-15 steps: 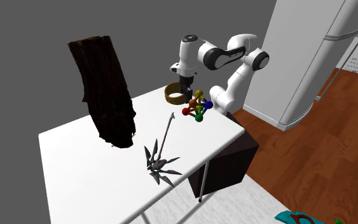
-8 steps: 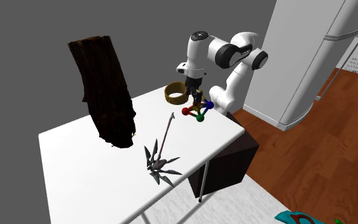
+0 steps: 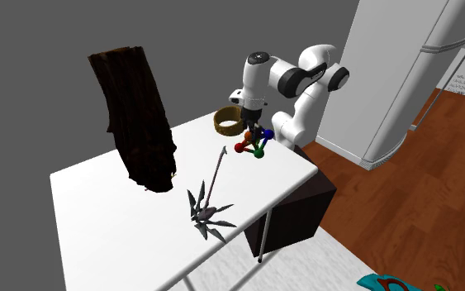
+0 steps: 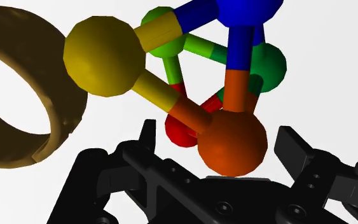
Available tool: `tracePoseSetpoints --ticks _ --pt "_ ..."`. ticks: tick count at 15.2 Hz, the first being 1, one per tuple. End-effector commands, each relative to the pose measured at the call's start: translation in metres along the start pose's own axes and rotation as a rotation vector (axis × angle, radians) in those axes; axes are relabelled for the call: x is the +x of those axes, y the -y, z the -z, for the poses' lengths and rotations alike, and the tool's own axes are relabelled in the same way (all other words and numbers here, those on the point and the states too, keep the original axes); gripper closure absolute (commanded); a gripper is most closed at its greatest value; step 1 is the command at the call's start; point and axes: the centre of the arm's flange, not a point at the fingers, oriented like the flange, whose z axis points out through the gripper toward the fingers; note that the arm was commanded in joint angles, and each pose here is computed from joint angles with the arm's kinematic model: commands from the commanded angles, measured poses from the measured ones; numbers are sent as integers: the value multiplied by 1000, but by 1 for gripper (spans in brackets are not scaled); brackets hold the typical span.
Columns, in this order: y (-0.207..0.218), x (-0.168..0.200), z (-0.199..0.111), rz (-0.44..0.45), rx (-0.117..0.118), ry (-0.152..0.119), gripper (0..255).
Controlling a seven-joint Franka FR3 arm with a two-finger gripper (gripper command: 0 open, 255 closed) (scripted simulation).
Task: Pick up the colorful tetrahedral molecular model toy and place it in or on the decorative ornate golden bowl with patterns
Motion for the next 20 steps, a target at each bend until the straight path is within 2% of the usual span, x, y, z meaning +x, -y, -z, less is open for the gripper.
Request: tracePoseSetpoints --ticks 1,6,7,16,20 --pt "0 0 -2 0 0 0 0" --pt "0 0 -2 0 0 0 0" --pt "0 0 -2 0 0 0 255" --pt "0 0 -2 0 0 0 255" --pt "-2 -1 19 0 0 0 255"
